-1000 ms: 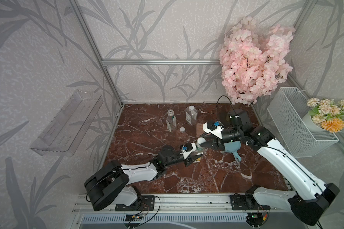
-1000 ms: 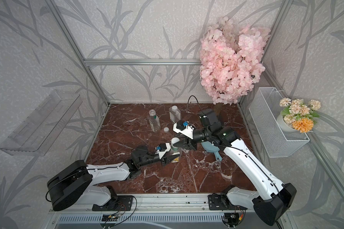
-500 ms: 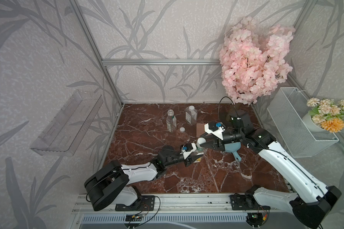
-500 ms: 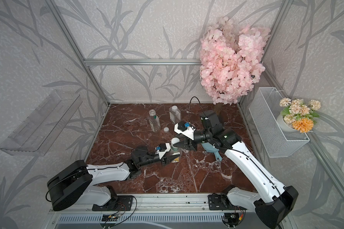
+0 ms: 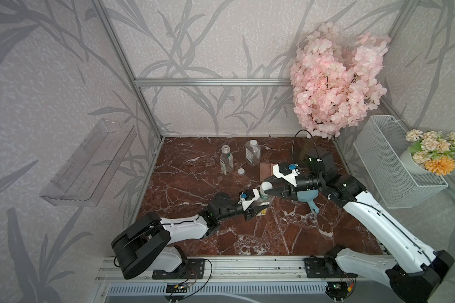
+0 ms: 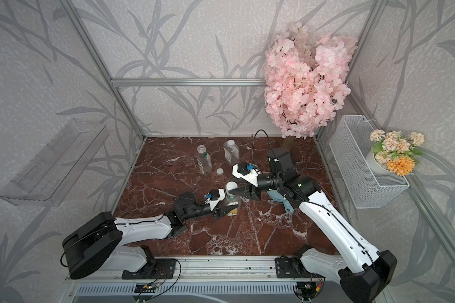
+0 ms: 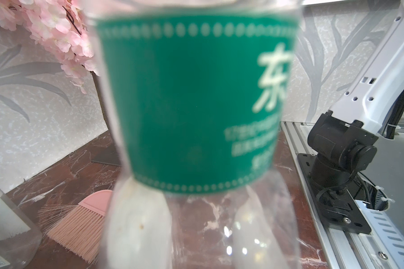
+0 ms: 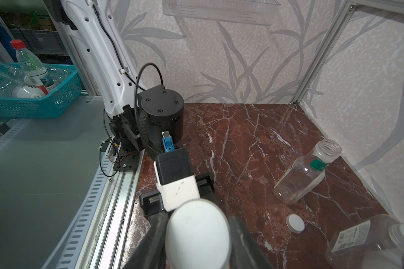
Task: Screw on the bottle caps
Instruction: Screw the bottle cap onto the plastic bottle.
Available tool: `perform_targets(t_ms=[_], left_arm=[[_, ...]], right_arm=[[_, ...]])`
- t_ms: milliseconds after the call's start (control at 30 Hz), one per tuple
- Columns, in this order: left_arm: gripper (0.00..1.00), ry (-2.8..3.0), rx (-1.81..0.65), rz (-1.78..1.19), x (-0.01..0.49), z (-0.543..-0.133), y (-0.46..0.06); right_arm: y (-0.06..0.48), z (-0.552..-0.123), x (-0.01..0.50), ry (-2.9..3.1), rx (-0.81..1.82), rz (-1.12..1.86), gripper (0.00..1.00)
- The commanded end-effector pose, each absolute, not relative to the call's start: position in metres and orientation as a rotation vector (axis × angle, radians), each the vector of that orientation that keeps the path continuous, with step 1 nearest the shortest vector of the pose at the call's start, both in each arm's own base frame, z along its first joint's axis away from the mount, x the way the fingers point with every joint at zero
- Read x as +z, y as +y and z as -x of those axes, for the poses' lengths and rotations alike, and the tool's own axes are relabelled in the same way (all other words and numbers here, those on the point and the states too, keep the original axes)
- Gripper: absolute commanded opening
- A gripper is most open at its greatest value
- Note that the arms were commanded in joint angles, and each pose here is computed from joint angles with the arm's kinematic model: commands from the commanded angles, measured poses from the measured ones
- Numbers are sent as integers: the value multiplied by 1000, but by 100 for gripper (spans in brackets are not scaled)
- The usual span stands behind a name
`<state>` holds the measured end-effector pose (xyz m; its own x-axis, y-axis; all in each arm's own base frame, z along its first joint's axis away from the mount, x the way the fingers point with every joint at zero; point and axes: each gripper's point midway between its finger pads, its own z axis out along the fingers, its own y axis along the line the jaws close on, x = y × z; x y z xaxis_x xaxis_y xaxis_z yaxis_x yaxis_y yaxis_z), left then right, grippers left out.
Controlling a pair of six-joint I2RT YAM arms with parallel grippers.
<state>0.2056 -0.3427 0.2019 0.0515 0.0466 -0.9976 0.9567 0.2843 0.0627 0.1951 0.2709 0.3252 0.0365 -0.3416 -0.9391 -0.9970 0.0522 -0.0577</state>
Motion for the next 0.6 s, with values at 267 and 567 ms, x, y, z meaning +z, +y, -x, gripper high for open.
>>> perform_targets(t_ms=[267, 567], left_arm=[[20, 1223, -957, -1019, 231, -204, -345], [20, 1225, -947, -1018, 231, -204, -344]], right_arm=[[270, -194, 312, 1461, 943, 1469, 34], [270, -193, 302, 1493, 969, 1461, 35]])
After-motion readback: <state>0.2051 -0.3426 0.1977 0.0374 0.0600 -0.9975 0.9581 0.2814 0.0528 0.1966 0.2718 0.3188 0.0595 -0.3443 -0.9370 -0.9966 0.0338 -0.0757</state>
